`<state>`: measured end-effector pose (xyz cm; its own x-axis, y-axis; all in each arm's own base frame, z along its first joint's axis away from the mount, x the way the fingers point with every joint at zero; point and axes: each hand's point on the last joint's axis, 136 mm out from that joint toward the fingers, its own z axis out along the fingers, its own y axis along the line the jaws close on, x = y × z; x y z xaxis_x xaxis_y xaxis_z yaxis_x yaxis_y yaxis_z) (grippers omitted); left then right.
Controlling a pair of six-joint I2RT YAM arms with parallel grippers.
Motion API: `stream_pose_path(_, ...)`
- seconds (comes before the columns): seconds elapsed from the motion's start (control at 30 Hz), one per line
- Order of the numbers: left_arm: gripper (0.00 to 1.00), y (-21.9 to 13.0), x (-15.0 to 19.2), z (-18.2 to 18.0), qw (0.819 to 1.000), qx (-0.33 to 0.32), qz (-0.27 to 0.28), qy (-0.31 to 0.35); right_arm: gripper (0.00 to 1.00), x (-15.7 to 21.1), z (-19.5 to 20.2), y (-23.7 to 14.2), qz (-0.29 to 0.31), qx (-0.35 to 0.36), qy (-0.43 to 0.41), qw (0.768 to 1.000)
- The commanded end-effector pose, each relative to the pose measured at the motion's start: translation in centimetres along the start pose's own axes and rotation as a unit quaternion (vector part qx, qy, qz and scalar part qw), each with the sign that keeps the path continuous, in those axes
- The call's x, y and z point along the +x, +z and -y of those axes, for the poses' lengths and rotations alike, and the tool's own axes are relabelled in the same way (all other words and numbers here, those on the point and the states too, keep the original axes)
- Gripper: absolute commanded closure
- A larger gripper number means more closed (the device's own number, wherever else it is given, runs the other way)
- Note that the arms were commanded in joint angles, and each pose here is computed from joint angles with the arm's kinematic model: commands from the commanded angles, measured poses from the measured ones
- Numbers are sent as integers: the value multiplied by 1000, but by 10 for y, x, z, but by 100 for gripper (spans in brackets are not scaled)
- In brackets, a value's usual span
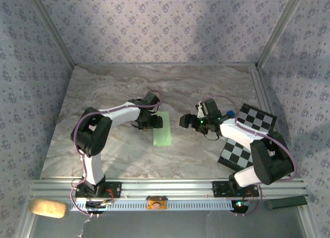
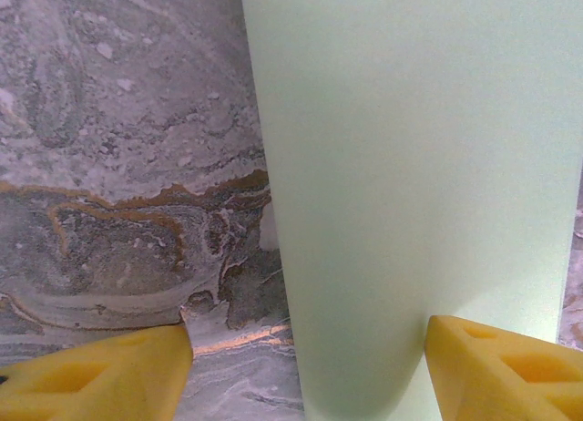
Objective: Fold a paper plane with a square sheet of paper (pick it up from the middle)
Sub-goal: First fold the square sheet of paper in half at the center of the table.
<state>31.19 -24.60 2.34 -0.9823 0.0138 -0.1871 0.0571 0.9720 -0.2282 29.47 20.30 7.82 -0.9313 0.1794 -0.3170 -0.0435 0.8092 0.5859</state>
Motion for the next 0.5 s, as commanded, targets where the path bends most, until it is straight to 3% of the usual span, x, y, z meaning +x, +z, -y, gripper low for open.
stream_pose_path(0.0,29,26,7,-12,999,-26,-15,17,12,-2,-8,1,-9,-10,0,1000)
stream_pose_path(0.13,29,27,8,-14,999,-28,-17,15,21,1,-19,6,-25,-43,-3,999)
stream_pose_path(0.23,29,28,8,-13,999,-28,-17,15,34,5,-30,14,-44,-75,-7,996)
stream_pose_path(0.3,29,28,9,-14,999,-28,-18,15,49,7,-35,21,-57,-83,-7,995)
stream_pose_path(0.4,29,27,9,-15,999,-30,-17,13,61,7,-38,29,-62,-79,-5,995)
stream_pose_path(0.47,29,27,9,-15,999,-31,-17,11,64,6,-36,33,-61,-67,-4,996)
